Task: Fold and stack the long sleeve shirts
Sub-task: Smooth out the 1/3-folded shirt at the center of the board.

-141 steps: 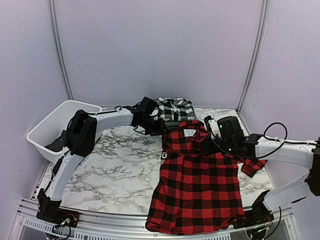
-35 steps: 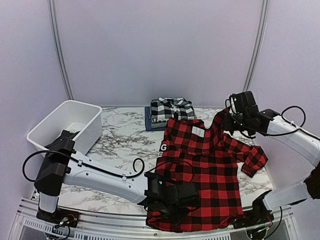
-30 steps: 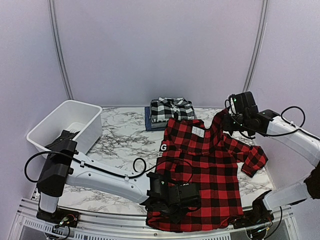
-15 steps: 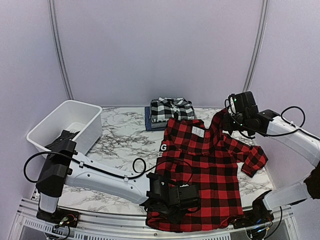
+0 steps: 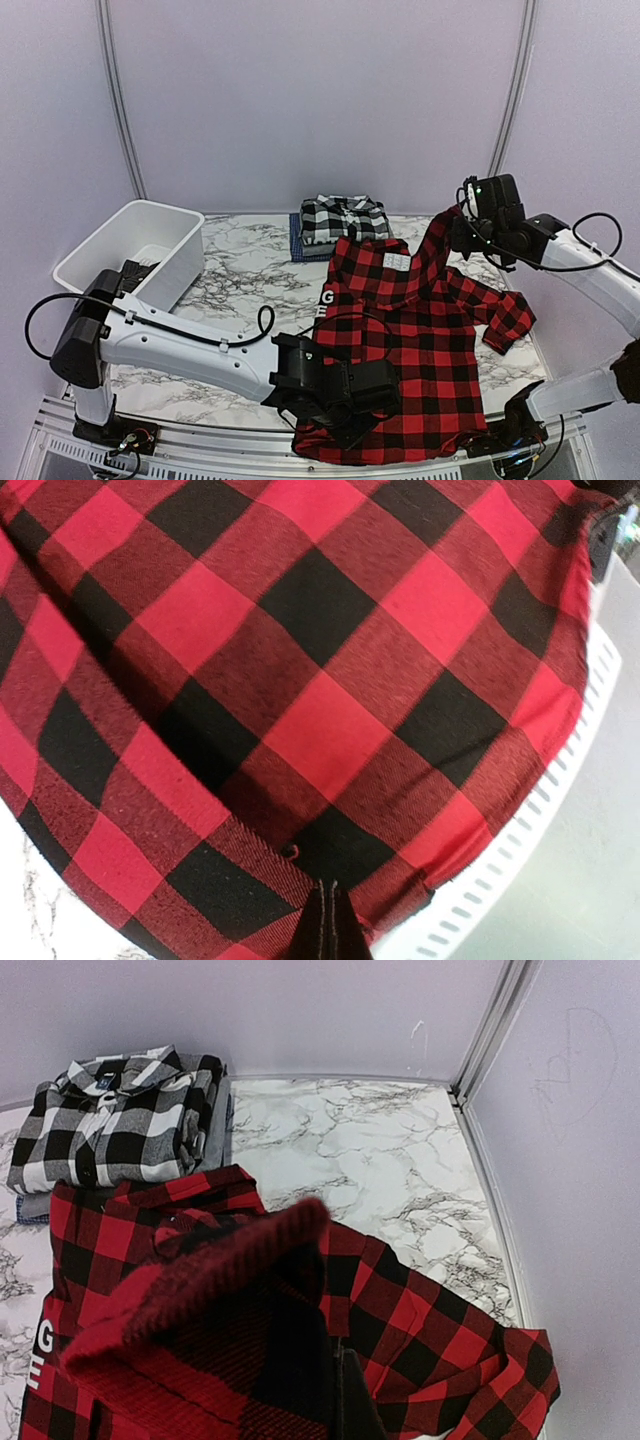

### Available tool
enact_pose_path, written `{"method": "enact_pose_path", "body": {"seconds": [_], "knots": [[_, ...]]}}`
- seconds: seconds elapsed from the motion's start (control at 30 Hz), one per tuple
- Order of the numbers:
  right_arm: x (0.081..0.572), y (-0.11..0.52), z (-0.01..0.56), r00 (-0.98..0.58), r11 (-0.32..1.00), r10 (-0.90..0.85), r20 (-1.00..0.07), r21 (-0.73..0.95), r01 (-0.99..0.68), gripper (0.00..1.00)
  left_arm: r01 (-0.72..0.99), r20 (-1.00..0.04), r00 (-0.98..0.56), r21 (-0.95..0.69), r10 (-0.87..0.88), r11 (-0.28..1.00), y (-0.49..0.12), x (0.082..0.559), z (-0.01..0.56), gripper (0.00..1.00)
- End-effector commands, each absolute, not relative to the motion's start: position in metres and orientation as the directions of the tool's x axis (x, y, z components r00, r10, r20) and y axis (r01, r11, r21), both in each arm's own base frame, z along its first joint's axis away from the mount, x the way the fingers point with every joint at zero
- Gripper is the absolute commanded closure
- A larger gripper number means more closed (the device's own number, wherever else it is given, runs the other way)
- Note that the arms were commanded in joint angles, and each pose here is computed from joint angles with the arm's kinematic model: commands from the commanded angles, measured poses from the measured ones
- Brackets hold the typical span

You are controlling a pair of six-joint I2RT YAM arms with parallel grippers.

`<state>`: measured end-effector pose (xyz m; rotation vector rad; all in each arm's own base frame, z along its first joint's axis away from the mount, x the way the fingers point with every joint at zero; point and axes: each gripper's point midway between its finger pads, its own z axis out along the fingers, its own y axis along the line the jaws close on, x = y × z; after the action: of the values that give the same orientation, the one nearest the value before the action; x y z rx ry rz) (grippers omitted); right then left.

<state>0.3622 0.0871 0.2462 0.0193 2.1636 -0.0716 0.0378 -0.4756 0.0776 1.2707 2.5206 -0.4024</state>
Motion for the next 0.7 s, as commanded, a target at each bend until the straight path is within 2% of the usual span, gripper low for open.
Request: {"method": "enact_pose_path", "body": {"seconds": [0.0, 0.3, 0.37, 0.5, 0.6, 0.67], "knots": [[0.358, 0.079, 0.282, -0.491, 0.997, 0.01, -0.871, -0.031, 0.074, 1.0, 0.849, -0.345, -0.526, -0.154, 0.778, 0.506, -0.469, 0.018, 0.081, 1.0], [0.347, 0.092, 0.285, -0.49, 1.0, 0.001, -0.872, -0.005, 0.011, 1.0, 0.854, -0.322, -0.52, -0.161, 0.791, 0.495, -0.467, 0.014, 0.067, 1.0], [0.344, 0.106, 0.282, -0.488, 0.999, -0.02, -0.873, -0.001, -0.039, 1.0, 0.852, -0.326, -0.522, -0.165, 0.788, 0.497, -0.468, 0.015, 0.067, 0.89], [0.336, 0.124, 0.276, -0.478, 0.995, -0.061, -0.876, -0.015, -0.101, 1.0, 0.84, -0.354, -0.541, -0.186, 0.763, 0.51, -0.471, 0.022, 0.076, 0.59], [0.329, 0.14, 0.282, -0.446, 0.983, -0.088, -0.891, -0.004, -0.185, 1.0, 0.818, -0.389, -0.574, -0.235, 0.72, 0.525, -0.472, 0.033, 0.091, 0.46], [0.321, 0.159, 0.285, -0.423, 0.958, -0.107, -0.9, 0.02, -0.286, 1.0, 0.792, -0.42, -0.61, -0.285, 0.672, 0.54, -0.469, 0.046, 0.11, 0.43]]}}
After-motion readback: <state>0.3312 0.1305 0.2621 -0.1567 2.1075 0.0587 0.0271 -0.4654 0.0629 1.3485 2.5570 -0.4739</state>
